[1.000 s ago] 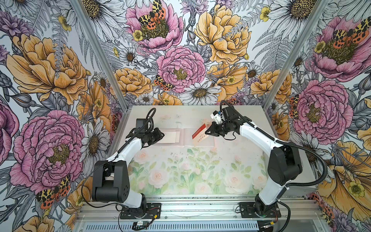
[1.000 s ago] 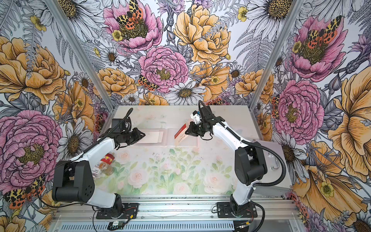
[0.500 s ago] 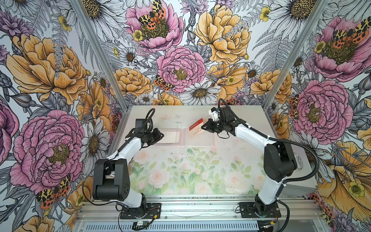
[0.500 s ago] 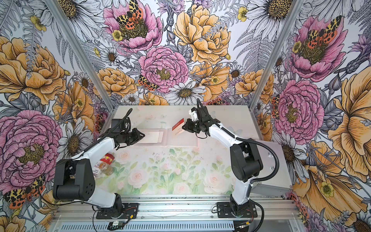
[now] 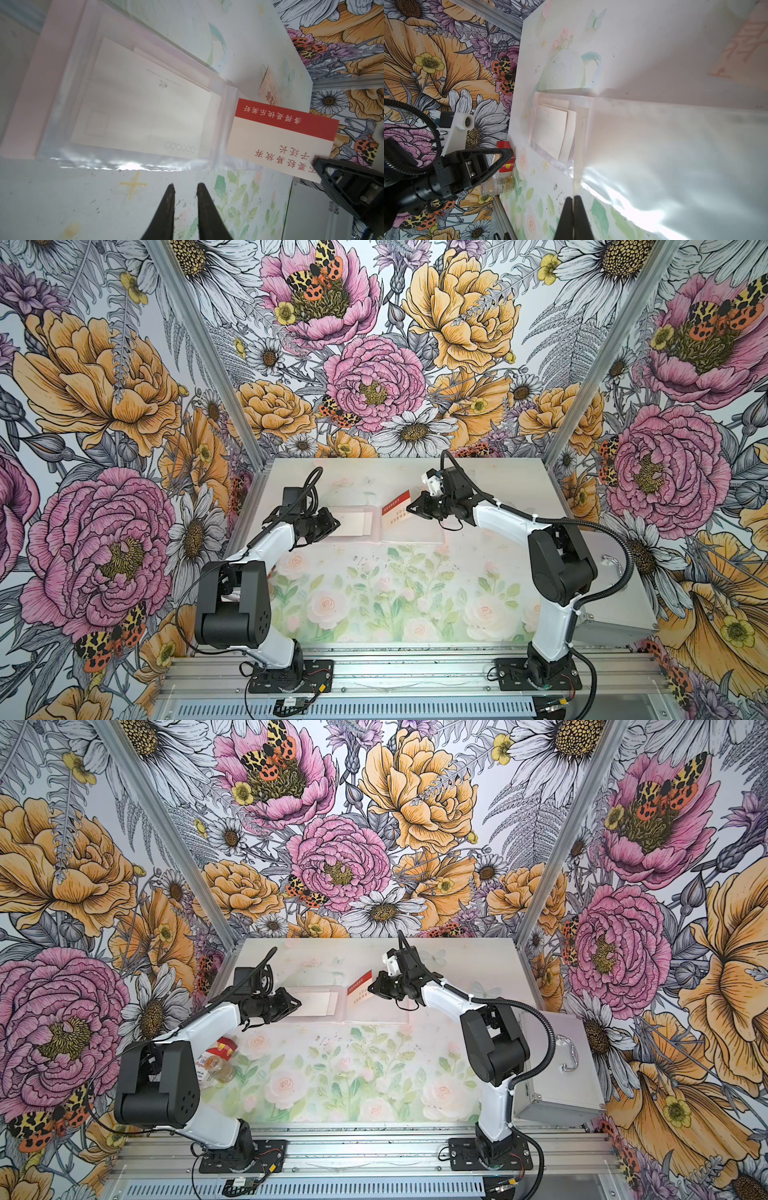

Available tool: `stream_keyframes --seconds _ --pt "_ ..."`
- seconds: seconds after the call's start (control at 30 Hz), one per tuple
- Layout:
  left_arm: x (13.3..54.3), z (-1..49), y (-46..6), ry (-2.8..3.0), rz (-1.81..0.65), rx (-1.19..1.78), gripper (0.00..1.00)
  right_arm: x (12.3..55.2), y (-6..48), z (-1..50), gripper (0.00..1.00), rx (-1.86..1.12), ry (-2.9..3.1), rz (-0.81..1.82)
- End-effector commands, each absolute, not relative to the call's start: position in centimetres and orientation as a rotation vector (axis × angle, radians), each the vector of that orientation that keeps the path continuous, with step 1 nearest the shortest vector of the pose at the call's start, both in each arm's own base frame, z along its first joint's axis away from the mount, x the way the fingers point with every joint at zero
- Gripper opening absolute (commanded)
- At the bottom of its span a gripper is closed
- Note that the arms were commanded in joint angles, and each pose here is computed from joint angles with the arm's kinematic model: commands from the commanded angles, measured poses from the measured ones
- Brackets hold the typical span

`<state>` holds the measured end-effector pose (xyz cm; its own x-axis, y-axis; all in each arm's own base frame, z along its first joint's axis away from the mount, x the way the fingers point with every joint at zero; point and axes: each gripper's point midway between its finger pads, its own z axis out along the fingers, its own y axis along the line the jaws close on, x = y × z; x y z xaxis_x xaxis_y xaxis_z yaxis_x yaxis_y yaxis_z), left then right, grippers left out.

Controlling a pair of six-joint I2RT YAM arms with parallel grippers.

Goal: Place the photos into the photo albums
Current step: Insert the photo into the photo album.

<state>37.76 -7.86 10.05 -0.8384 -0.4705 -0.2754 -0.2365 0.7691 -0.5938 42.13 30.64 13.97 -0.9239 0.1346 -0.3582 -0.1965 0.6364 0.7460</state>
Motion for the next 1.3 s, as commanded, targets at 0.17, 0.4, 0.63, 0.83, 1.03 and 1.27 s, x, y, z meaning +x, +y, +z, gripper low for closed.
stream_keyframes --seconds 0.17,0.4,0.63,0.83,1.03,1.27 --pt "38.4 8.1 -7.8 2.565 -0.776 -0.550 0.22 42.1 32.7 13.1 0.00 -0.061 2.472 1.265" --pt "38.1 7.1 -8.1 2.589 -0.769 -0.545 0.22 42.6 33.3 12.1 0.00 -0.033 2.477 1.296" --pt "38.0 6.7 -8.3 2.597 -0.769 -0.543 0.22 42.9 33.9 11.5 0.00 -0.008 2.467 1.346" --pt "38.1 7.1 -8.5 2.589 -0.781 -0.532 0.22 43.3 34.0 10.4 0.00 0.008 2.481 1.319" --pt "37.8 7.3 -8.6 2.586 -0.781 -0.530 0.22 43.1 35.2 9.4 0.00 -0.006 2.502 1.314" --pt "37.5 7.3 -8.7 2.586 -0.780 -0.529 0.22 43.4 36.3 8.7 0.00 0.000 2.509 1.298"
